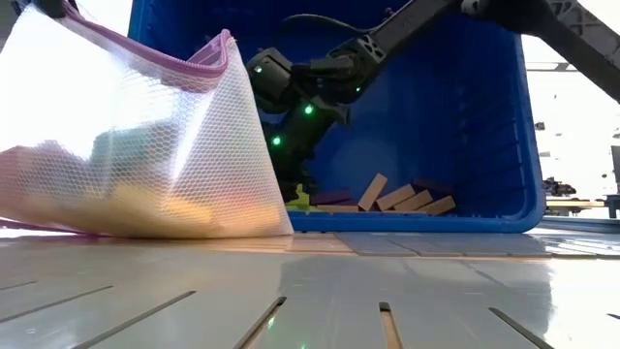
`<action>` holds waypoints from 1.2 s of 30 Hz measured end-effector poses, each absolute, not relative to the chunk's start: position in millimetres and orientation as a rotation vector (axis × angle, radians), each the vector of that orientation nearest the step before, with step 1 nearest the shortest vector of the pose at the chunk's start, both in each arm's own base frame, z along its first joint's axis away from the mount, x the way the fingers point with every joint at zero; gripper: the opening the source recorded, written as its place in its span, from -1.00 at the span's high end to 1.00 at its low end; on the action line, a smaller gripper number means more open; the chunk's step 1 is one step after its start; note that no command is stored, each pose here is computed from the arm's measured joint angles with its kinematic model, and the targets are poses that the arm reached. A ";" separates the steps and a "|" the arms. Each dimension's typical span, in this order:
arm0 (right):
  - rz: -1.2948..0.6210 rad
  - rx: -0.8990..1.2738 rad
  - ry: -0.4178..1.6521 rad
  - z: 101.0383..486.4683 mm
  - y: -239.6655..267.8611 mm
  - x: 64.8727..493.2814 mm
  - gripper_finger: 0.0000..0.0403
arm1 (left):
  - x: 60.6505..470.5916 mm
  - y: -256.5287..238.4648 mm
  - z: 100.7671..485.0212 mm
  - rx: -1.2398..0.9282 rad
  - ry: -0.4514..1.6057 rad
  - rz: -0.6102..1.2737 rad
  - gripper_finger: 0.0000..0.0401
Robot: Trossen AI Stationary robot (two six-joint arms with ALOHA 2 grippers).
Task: Sort blocks
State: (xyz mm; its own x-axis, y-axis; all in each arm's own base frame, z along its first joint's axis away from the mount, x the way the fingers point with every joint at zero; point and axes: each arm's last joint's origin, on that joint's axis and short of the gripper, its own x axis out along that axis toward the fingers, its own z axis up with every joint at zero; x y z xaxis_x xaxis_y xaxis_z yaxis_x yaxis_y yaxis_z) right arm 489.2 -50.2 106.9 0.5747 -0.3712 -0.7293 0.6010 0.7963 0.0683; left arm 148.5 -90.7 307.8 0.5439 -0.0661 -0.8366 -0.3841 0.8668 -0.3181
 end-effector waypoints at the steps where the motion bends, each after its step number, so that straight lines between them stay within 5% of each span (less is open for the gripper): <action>1: -0.575 0.312 0.788 107.0 -50.0 487.7 0.03 | 148.6 -90.5 307.8 -0.503 0.982 0.205 1.00; 6: -0.553 0.303 0.836 113.4 -50.0 484.5 0.57 | 149.3 -90.4 307.9 -0.499 0.969 0.214 1.00; 12: -0.498 0.268 0.816 147.6 -47.4 488.3 0.57 | 149.6 -89.9 307.9 -0.488 0.953 0.230 1.00; 26: -0.376 0.062 0.679 305.6 4.6 476.0 0.57 | 150.5 -90.2 307.4 -0.447 0.953 0.219 1.00; 33: -0.131 0.102 0.717 314.4 100.0 462.3 0.57 | 150.7 -89.7 307.5 -0.443 0.941 0.232 1.00; 36: -0.196 0.134 0.718 294.8 123.7 460.5 0.57 | 150.8 -89.8 307.5 -0.431 0.942 0.226 1.00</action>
State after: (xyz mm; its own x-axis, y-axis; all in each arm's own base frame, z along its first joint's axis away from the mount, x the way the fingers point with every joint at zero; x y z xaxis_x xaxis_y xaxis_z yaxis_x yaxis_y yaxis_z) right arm 460.5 123.7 294.8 0.7361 -0.1319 -0.6639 0.2234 0.9732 0.0543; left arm 150.8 -89.8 307.5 0.5734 0.0010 -0.8193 -0.3704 0.8922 -0.2582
